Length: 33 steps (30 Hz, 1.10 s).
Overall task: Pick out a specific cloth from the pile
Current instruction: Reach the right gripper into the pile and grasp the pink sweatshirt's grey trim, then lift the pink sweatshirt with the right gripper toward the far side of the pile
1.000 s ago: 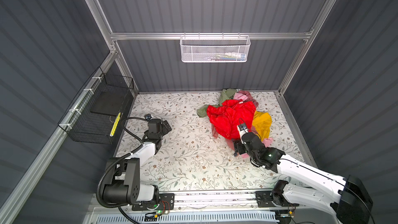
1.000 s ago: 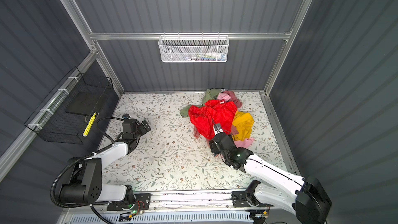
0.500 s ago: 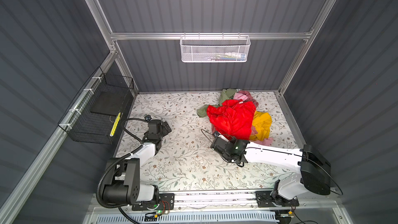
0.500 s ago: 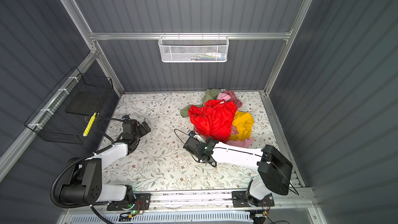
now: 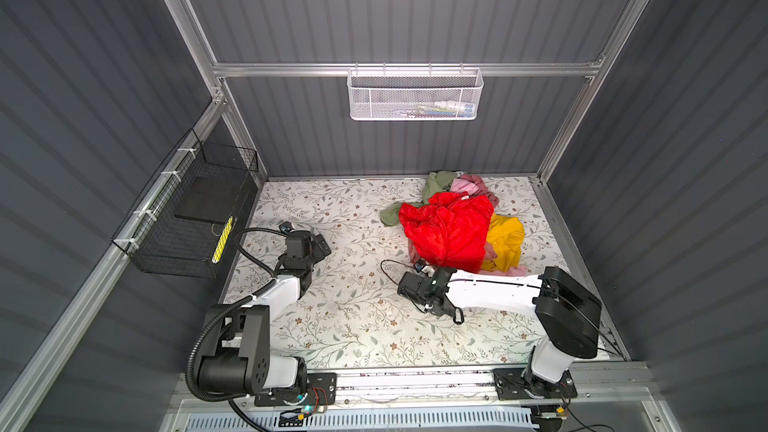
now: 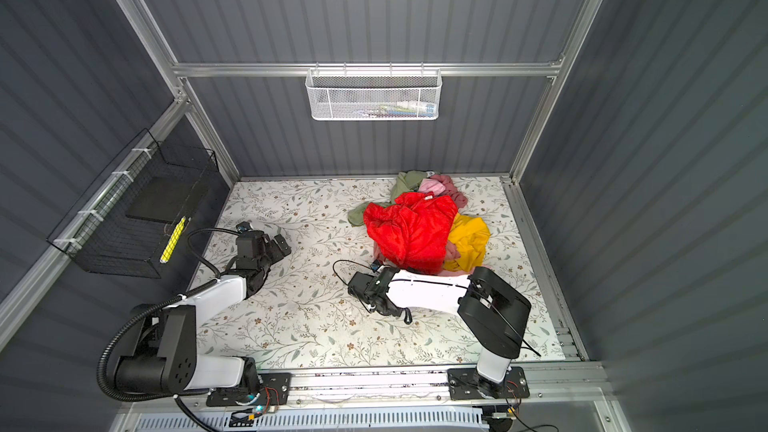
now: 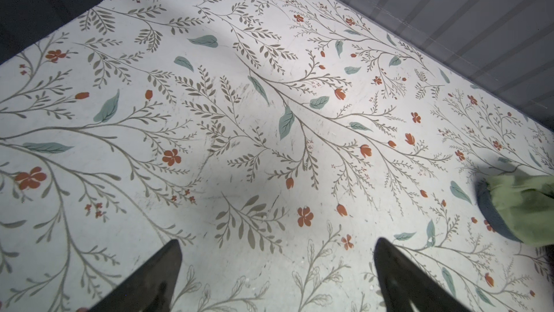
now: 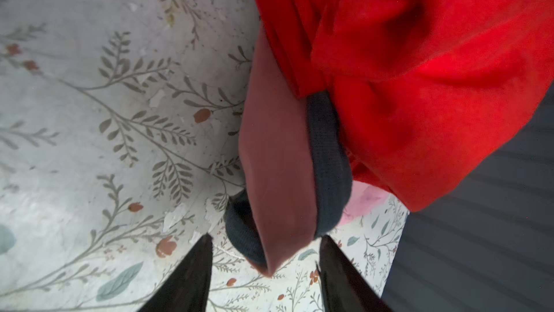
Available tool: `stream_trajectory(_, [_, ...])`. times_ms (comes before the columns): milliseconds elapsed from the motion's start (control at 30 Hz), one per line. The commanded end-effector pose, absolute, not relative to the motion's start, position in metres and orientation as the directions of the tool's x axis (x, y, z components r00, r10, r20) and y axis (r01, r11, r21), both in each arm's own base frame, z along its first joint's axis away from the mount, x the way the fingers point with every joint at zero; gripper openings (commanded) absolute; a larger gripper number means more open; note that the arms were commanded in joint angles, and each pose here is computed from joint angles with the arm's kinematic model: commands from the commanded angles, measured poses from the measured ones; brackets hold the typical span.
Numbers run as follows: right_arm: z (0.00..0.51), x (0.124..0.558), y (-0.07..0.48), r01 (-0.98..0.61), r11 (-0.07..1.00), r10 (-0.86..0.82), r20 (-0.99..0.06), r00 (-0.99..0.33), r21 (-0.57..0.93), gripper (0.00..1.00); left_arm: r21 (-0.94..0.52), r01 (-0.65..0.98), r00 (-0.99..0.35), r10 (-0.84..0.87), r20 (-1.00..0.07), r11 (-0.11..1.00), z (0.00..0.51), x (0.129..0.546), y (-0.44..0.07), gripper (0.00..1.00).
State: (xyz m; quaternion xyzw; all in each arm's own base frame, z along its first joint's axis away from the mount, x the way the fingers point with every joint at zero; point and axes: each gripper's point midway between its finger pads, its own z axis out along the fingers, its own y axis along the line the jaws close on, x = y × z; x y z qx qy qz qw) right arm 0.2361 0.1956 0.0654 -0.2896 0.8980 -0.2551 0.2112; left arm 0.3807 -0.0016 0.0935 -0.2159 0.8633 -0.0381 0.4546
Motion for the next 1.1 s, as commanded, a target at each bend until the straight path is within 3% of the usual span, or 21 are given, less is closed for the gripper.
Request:
stream_trajectory(0, [0.065, 0.241, 0.186, -0.379, 0.716, -0.589, -0.216, -0.779, -0.586, 0.57, -0.257, -0.311, -0.507, -0.388, -0.770, 0.915, 0.096, 0.381, -0.007, 1.00])
stream_trajectory(200, [0.060, 0.253, 0.186, -0.375, 0.716, -0.584, -0.212, -0.784, -0.589, 0.60, -0.240, -0.294, -0.525, -0.366, -0.768, 0.925, 0.097, 0.385, -0.009, 1.00])
stream_trajectory(433, [0.040, 0.257, 0.185, -0.404, 0.705, -0.586, -0.158, -0.795, -0.582, 0.58, -0.238, -0.297, -0.522, -0.366, -0.770, 0.925, 0.099, 0.385, -0.008, 1.00])
stream_trajectory(567, [0.042, 0.265, 0.191, -0.397, 0.724, -0.580, -0.187, -0.793, -0.564, 0.44, -0.237, -0.297, -0.527, -0.366, -0.767, 0.925, 0.098, 0.385, -0.008, 1.00])
stream_trajectory(800, [0.067, 0.270, 0.187, -0.344, 0.753, -0.559, -0.268, -0.785, -0.561, 0.02, -0.228, -0.288, -0.530, -0.353, -0.771, 0.930, 0.101, 0.388, -0.009, 1.00])
stream_trajectory(1067, [0.111, 0.271, 0.181, -0.255, 0.853, -0.463, -0.436, -0.771, -0.455, 0.00, -0.208, -0.276, -0.540, -0.330, -0.774, 0.938, 0.102, 0.390, -0.009, 1.00])
